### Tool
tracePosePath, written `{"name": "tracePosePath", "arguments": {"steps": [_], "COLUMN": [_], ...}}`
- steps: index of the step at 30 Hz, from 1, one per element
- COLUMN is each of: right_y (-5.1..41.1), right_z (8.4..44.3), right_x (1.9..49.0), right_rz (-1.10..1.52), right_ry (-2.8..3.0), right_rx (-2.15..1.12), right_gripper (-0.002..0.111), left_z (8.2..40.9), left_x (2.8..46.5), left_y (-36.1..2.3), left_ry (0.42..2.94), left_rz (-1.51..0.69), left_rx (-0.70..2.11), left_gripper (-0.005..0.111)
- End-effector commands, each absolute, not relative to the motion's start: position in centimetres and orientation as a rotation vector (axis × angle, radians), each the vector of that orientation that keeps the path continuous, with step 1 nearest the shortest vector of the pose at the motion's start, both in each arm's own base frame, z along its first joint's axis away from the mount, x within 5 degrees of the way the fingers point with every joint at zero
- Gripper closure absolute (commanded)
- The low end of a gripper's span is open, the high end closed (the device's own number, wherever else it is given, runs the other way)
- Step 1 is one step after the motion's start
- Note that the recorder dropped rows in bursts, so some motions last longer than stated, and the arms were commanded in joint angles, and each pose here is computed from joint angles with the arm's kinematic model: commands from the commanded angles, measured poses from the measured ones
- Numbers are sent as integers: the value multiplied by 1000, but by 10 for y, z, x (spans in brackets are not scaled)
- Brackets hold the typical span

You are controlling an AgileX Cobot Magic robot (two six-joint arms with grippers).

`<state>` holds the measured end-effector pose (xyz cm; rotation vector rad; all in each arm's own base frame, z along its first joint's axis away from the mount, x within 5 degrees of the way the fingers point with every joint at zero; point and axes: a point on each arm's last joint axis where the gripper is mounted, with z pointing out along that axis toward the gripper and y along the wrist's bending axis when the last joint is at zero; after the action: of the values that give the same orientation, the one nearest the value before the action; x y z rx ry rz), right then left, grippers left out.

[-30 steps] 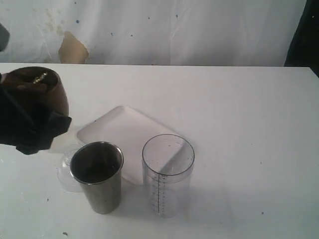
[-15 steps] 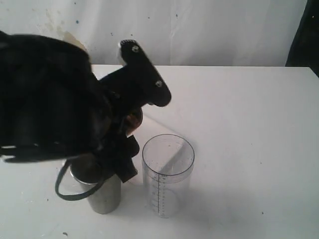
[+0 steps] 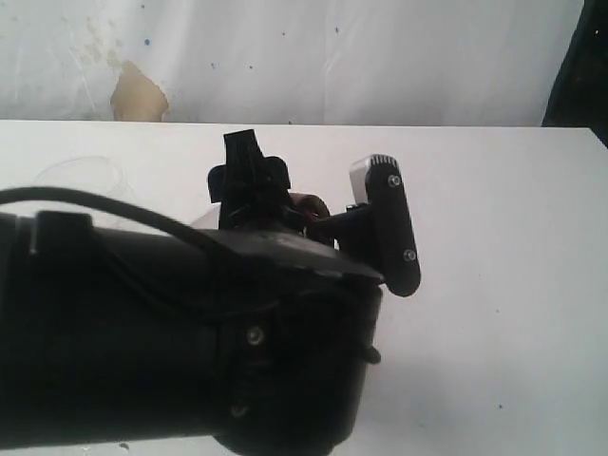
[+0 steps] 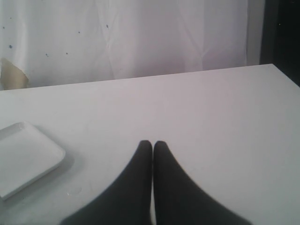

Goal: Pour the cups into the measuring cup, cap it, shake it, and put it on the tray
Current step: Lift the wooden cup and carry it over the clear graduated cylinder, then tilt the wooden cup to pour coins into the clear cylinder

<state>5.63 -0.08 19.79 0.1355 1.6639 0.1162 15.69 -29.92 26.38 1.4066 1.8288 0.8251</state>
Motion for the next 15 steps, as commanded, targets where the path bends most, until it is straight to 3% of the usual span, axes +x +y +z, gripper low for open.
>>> {"name": "tracePosePath", "arguments": {"steps": [1, 15], "right_y": [-1, -1], "right_z": [197, 197], "right_x": [56, 56], "right_rz": [118, 118], "right_ry": [1658, 1658], "right_rx": [135, 135], "right_gripper": [108, 108], "left_z": [268, 274], "left_x": [159, 161], "left_y": [-304, -304], "left_ry": [1738, 1630], "left_rz": [884, 955], "left_rx": [1407, 1479], "left_gripper": [107, 107]}}
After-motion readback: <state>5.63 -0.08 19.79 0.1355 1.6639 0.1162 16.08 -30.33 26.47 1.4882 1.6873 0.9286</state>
